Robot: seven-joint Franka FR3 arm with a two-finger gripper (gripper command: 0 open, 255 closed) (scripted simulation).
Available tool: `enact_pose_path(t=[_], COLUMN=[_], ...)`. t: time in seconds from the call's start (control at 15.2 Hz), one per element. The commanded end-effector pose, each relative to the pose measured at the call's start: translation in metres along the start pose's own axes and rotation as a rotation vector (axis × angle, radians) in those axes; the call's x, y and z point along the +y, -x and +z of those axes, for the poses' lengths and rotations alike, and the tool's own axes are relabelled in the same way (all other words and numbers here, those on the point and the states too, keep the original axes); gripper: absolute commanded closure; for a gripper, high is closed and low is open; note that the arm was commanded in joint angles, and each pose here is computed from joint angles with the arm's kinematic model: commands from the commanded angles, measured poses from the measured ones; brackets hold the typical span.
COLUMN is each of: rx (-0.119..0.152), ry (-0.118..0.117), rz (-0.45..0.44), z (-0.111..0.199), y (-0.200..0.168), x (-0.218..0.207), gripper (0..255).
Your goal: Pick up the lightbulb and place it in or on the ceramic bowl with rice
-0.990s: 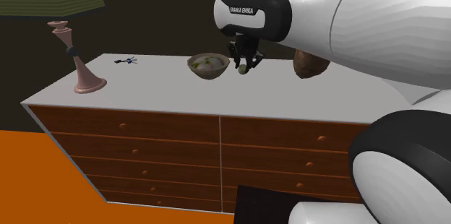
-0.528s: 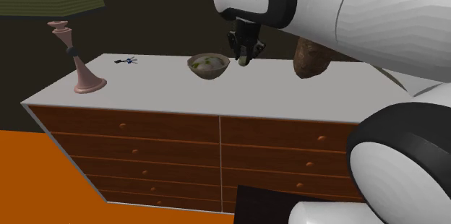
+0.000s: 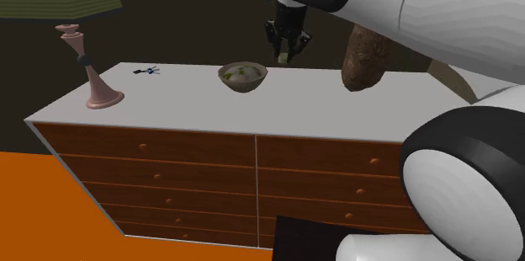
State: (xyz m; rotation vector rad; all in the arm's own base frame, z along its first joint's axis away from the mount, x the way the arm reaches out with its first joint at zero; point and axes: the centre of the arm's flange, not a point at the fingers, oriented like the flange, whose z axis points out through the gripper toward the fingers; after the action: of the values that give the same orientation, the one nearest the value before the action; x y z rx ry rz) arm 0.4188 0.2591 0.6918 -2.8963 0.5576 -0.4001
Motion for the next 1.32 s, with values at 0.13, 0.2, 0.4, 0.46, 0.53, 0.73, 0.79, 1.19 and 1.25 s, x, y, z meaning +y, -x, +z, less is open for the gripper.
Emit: enact_pose_path(t=[0.13, 0.2, 0.4, 0.46, 0.53, 0.73, 0.79, 1.19, 1.25], rx=[0.0, 0.0, 0.0, 0.0, 0.0, 0.0, 0.0, 0.0, 0.0], ry=[0.0, 0.0, 0.0, 0.0, 0.0, 0.0, 0.0, 0.0, 0.0], rz=[0.0, 0.0, 0.0, 0.0, 0.0, 0.0, 0.0, 0.0, 0.0], z=[-0.02, -0.025, -0.019, -0.015, -0.012, -0.001, 0.003, 0.027, 0.032], y=[-0.004, -0.006, -0.006, -0.005, -0.005, -0.005, -0.005, -0.003, -0.002], x=[-0.004, -0.005, -0.03, -0.043, -0.056, -0.094, -0.107, -0.172, -0.171], gripper=[255, 255, 255, 255, 255, 255, 255, 255, 255])
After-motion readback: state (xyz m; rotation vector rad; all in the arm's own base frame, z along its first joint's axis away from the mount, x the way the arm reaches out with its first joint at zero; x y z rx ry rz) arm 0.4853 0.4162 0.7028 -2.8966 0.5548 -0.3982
